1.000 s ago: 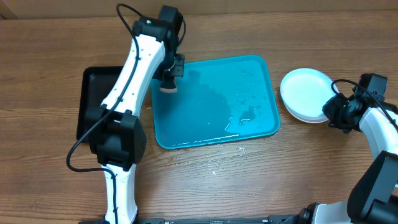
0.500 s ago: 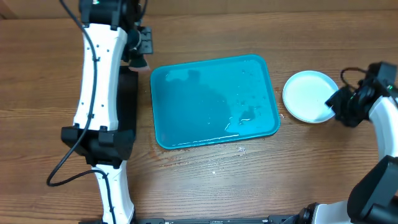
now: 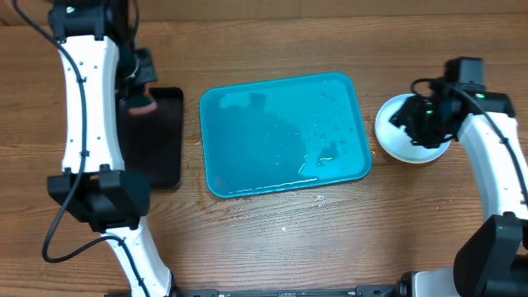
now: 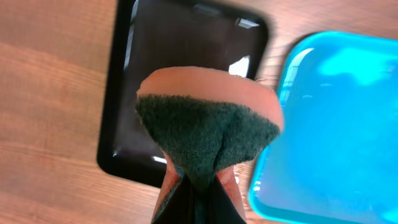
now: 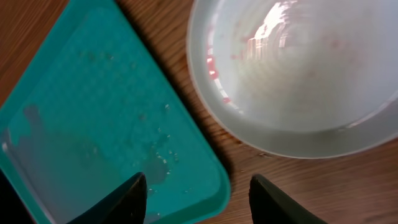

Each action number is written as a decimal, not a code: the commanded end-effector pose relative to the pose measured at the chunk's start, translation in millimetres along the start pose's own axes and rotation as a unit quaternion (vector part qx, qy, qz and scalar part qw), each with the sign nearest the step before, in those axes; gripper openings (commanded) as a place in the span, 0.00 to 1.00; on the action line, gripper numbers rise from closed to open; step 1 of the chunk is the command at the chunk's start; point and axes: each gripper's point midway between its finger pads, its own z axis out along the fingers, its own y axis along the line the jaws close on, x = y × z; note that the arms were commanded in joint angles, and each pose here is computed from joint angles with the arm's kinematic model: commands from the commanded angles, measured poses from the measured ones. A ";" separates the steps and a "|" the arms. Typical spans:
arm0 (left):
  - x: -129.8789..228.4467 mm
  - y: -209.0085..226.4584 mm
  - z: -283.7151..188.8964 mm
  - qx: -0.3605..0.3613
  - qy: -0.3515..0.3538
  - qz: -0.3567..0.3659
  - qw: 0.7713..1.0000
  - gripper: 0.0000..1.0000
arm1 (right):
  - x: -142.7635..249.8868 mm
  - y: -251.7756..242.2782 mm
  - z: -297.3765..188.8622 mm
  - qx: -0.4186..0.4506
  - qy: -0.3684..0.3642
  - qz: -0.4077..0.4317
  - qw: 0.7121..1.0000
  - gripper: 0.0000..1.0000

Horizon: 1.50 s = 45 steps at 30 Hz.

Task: Clean dirty plates on tray and stack at the side

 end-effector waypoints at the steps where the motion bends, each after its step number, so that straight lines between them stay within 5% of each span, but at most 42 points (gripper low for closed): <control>1: 3.1 23.9 24.9 -0.018 0.022 -0.006 1.000 0.04 | 5.9 24.2 -1.2 -0.020 0.000 -0.041 0.999 0.57; 24: 19.7 60.0 157.2 -0.039 0.051 -0.026 0.998 0.05 | 30.6 54.7 8.1 -0.008 0.009 -0.105 0.994 0.65; 30: 28.1 54.3 164.5 -0.025 0.063 -0.026 0.997 0.15 | 30.5 54.7 8.1 -0.008 0.009 -0.105 0.994 0.65; 36: 11.5 49.2 133.7 -0.007 0.048 -0.028 0.998 0.49 | 24.8 58.6 2.4 -0.013 0.001 -0.106 0.994 0.69; 41: -16.9 48.7 65.1 0.006 -0.007 -0.031 0.999 0.96 | 10.4 75.8 -30.0 -0.023 -0.023 -0.129 0.991 0.74; 45: -30.1 45.1 -8.0 0.020 -0.072 -0.037 0.997 1.00 | -2.1 92.7 -79.1 -0.029 -0.058 -0.157 0.985 0.80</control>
